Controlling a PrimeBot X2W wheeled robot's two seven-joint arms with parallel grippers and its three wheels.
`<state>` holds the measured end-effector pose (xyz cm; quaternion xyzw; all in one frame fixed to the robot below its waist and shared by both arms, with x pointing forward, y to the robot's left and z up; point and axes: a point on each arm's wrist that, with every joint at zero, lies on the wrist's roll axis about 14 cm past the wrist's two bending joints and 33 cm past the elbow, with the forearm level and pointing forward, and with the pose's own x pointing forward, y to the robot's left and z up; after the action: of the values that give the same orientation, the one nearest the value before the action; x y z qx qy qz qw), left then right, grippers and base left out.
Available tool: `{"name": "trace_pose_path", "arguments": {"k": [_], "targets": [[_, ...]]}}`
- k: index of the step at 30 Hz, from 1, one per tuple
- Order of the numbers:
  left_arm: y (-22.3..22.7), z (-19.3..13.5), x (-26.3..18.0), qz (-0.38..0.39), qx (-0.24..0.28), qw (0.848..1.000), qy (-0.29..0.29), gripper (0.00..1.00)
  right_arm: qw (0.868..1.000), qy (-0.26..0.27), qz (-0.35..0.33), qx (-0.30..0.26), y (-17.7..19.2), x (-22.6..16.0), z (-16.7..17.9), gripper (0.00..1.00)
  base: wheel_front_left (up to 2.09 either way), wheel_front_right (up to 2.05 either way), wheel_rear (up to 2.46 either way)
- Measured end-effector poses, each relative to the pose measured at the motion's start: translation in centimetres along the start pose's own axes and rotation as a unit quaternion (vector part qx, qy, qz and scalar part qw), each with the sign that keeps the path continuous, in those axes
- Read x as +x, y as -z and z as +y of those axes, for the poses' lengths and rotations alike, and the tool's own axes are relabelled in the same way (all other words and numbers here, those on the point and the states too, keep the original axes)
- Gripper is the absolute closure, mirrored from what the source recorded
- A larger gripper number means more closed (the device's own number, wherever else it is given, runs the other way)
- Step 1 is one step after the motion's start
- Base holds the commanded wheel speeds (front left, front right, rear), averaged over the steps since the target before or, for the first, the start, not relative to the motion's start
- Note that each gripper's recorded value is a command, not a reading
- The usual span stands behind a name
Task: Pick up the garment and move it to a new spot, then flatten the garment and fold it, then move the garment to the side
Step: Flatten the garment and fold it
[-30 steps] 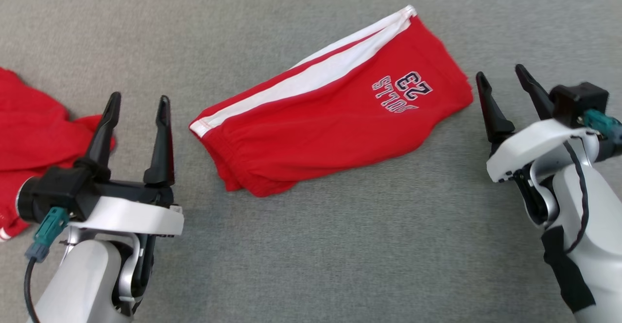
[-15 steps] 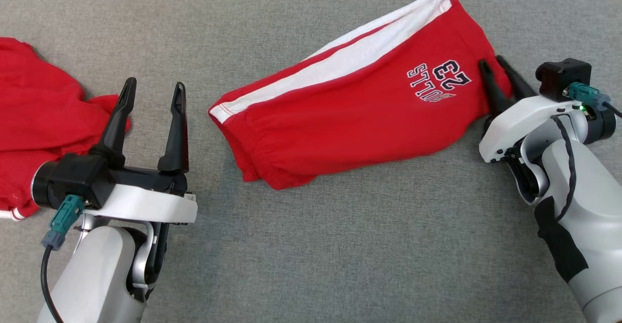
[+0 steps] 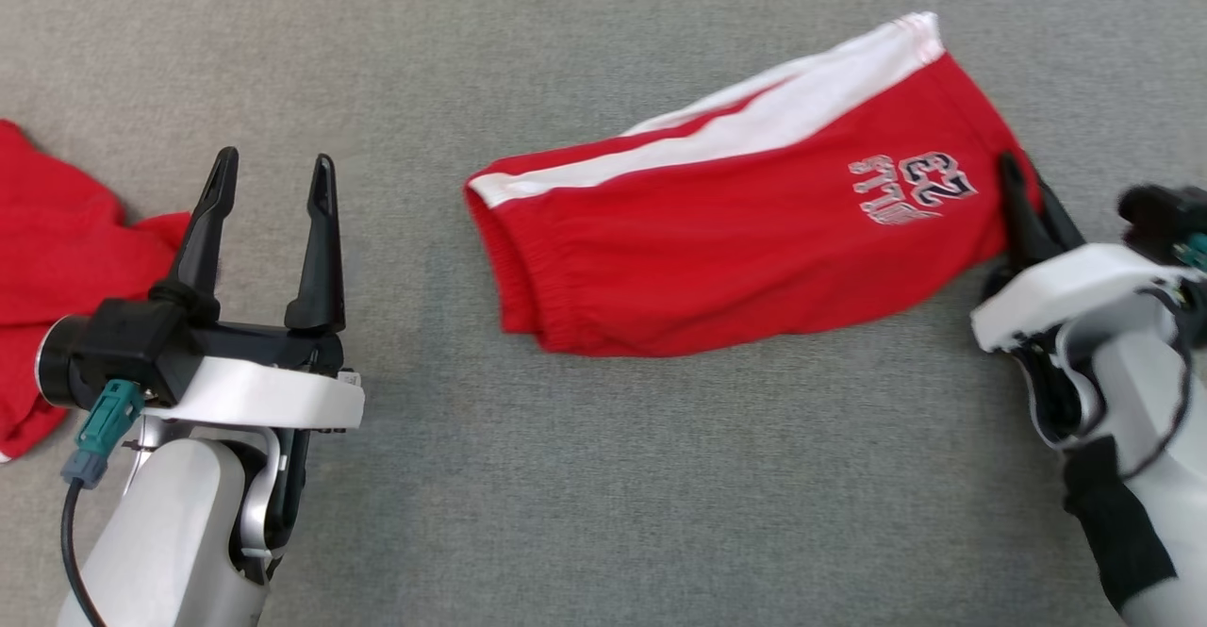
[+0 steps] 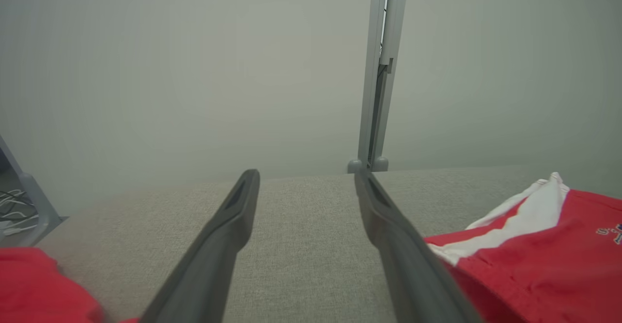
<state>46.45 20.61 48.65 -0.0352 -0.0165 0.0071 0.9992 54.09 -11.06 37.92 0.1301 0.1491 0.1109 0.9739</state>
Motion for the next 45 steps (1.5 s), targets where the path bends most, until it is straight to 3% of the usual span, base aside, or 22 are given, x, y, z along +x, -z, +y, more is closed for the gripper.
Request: {"name": "trace_pose_path", "arguments": {"k": [8, 15, 23, 26, 31, 38, 41, 45], "targets": [[-0.4, -1.5, 0.1, -0.006, -0.003, 1.000, 0.023, 0.00, 0.994, 0.093, -0.048, 0.038, -0.6, -6.2, -5.7, 1.00, 0.00, 0.00, 0.00], [-0.5, -2.8, 0.1, -0.002, -0.006, 0.999, 0.042, 0.00, 0.990, 0.103, -0.087, 0.034, -2.4, -8.4, -5.5, 1.00, 0.00, 0.00, 0.00], [-1.3, -3.6, -0.3, -0.008, -0.005, 0.999, 0.051, 0.00, 0.989, 0.070, -0.131, 0.013, -5.6, -8.0, -3.0, 1.00, 0.00, 0.00, 0.00], [-1.6, -3.5, -0.4, -0.011, -0.004, 0.999, 0.050, 0.00, 0.986, 0.022, -0.164, -0.008, -8.3, -7.0, 0.4, 1.00, 0.00, 0.00, 0.00], [-1.7, -3.5, -0.7, -0.010, -0.005, 0.999, 0.048, 0.00, 0.978, -0.102, -0.178, -0.040, -10.4, -5.8, 9.2, 1.00, 0.00, 0.00, 0.00], [-1.3, -3.0, -1.0, -0.004, -0.007, 0.999, 0.039, 0.00, 0.961, -0.251, -0.114, -0.023, -6.7, -6.4, 19.0, 1.00, 0.00, 0.00, 0.00], [-0.9, -2.8, -1.1, 0.002, -0.008, 0.999, 0.035, 0.00, 0.953, -0.296, -0.063, -0.026, -3.7, -6.9, 21.8, 1.00, 0.00, 0.00, 0.00], [-0.5, -2.7, -1.1, 0.005, -0.010, 0.999, 0.033, 0.00, 0.949, -0.312, -0.019, -0.039, -1.0, -6.6, 22.6, 1.00, 0.00, 0.00, 0.00]]}}
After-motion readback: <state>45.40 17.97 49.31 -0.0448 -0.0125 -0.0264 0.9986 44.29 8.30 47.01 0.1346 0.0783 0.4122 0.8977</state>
